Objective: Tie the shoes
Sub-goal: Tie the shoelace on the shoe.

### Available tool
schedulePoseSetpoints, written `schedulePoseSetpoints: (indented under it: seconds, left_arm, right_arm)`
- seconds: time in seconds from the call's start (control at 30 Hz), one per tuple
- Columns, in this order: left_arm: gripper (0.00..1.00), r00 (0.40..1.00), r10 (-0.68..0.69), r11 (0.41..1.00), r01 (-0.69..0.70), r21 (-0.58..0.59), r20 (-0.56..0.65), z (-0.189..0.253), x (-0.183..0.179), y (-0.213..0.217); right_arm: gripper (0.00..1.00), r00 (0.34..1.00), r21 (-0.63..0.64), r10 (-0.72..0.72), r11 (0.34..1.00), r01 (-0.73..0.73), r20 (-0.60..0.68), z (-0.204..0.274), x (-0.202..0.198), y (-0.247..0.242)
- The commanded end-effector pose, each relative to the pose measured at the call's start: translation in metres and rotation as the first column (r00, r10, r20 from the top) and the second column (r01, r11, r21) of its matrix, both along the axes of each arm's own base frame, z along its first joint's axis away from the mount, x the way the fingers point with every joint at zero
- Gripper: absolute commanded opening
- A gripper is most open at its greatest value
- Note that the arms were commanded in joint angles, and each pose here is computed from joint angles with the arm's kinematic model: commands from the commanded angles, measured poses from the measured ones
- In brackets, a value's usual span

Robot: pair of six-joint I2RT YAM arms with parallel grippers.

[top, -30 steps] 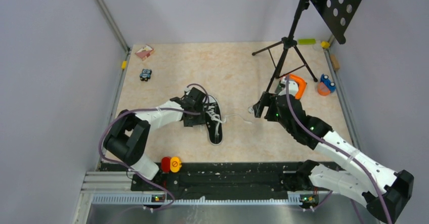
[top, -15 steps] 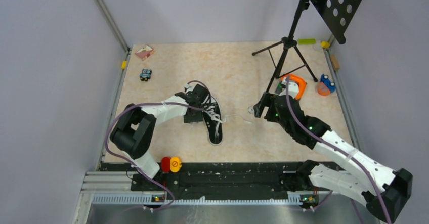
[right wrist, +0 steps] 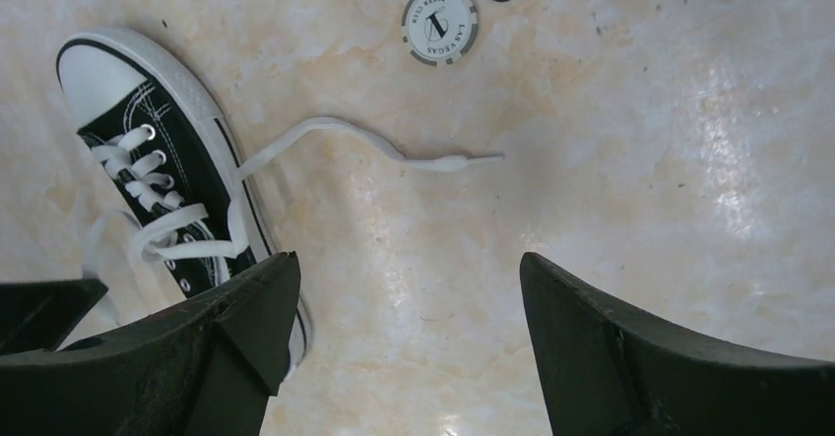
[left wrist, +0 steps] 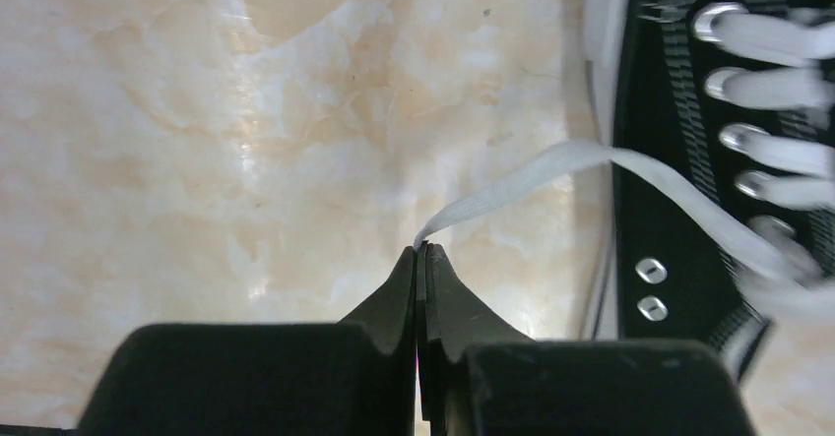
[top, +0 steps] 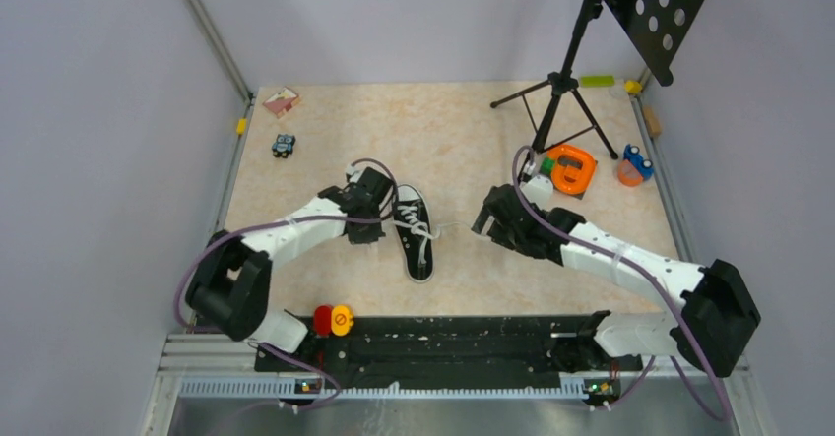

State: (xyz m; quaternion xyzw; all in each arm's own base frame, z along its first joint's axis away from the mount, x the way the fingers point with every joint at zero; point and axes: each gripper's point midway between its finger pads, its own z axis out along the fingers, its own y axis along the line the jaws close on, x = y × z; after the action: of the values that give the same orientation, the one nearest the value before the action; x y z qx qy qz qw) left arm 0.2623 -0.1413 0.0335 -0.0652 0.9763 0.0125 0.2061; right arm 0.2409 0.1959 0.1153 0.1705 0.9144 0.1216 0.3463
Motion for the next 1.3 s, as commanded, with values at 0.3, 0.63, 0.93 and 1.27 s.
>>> schedulePoseSetpoints:
  seconds: [0.3,0.63,0.93,1.27]
  left_arm:
    - [0.0,0.972,-0.066,0.958,0.126,-0.259,0.226,0.117,0.014,-0.013]
    - [0.0,0.968,-0.101,0.932,0.173,-0.319,0.231,0.117,0.0,-0.014]
    - [0.0,0.966,-0.156,0.898,0.226,-0.376,0.208,0.113,-0.008,-0.022]
    - [0.0,0.969,-0.153,0.894,0.22,-0.391,0.195,0.105,-0.008,-0.018]
  right_arm:
    - [0.76,0.876,0.251,-0.447,0.84,0.48,-0.182,-0.031,0.02,0.025]
    - [0.73,0.777,0.235,-0.58,0.742,0.627,-0.243,-0.063,0.043,0.036]
    - [0.63,0.692,0.191,-0.658,0.669,0.718,-0.298,-0.086,0.045,0.036]
    - [0.56,0.63,0.075,-0.736,0.633,0.77,-0.249,-0.098,0.055,0.025]
